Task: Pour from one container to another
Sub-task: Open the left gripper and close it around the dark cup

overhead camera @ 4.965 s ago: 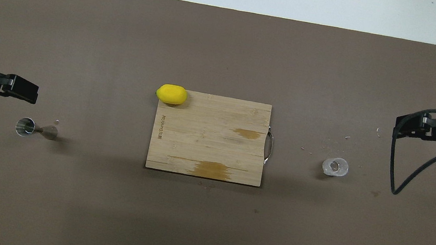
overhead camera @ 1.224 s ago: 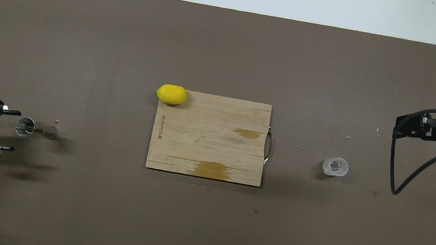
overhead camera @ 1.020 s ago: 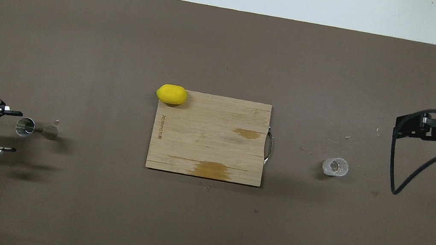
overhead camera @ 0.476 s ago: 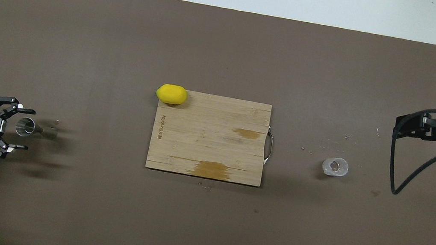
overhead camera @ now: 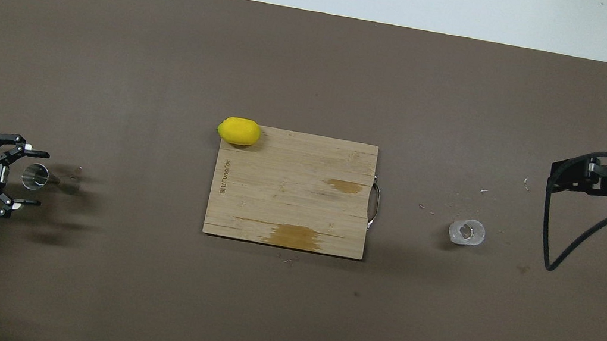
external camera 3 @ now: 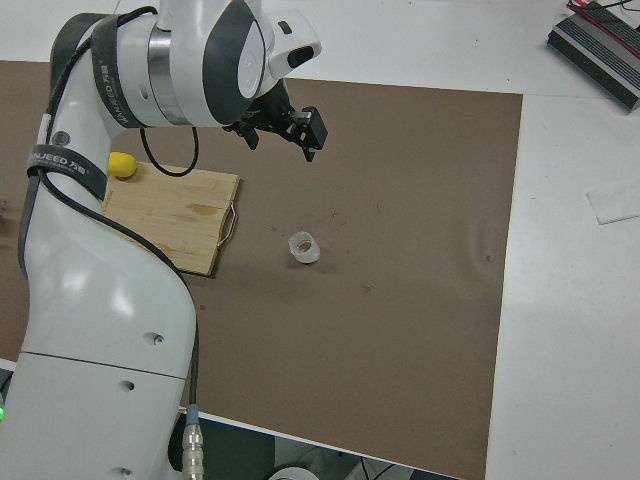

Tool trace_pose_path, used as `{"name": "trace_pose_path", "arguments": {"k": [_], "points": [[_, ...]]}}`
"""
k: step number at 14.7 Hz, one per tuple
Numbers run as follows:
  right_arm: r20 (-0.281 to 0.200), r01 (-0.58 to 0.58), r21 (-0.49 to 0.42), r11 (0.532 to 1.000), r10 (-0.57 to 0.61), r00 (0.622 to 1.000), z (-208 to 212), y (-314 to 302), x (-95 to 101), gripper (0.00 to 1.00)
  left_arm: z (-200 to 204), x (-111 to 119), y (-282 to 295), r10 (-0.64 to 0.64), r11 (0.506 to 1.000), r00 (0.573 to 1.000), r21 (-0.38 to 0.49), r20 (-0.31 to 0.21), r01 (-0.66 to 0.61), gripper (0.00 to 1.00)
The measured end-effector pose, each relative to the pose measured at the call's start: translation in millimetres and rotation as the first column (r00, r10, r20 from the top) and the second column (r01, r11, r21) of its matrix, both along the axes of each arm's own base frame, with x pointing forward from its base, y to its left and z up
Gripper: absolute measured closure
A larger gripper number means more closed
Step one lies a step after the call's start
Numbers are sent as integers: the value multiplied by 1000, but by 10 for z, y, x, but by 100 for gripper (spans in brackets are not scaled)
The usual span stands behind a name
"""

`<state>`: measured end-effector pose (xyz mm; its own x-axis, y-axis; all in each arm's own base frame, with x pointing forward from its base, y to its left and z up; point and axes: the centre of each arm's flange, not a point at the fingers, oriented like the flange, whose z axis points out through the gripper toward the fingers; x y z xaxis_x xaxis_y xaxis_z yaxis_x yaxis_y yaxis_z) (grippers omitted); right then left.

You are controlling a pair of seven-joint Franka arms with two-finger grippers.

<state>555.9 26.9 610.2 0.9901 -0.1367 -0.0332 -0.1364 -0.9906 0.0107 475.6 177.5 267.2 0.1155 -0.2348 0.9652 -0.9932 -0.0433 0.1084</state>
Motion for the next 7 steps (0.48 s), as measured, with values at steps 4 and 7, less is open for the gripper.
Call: {"name": "trace_pose_path", "arguments": {"k": [4,7], "points": [[0,0,0,1000,0,1000,0,0,0,0,-4,-5,15,4,1000,1000,2,1,-4,35],[0,0,0,1000,0,1000,0,0,0,0,0,-8,33,8,1000,1000,4,4,-8,49]]}}
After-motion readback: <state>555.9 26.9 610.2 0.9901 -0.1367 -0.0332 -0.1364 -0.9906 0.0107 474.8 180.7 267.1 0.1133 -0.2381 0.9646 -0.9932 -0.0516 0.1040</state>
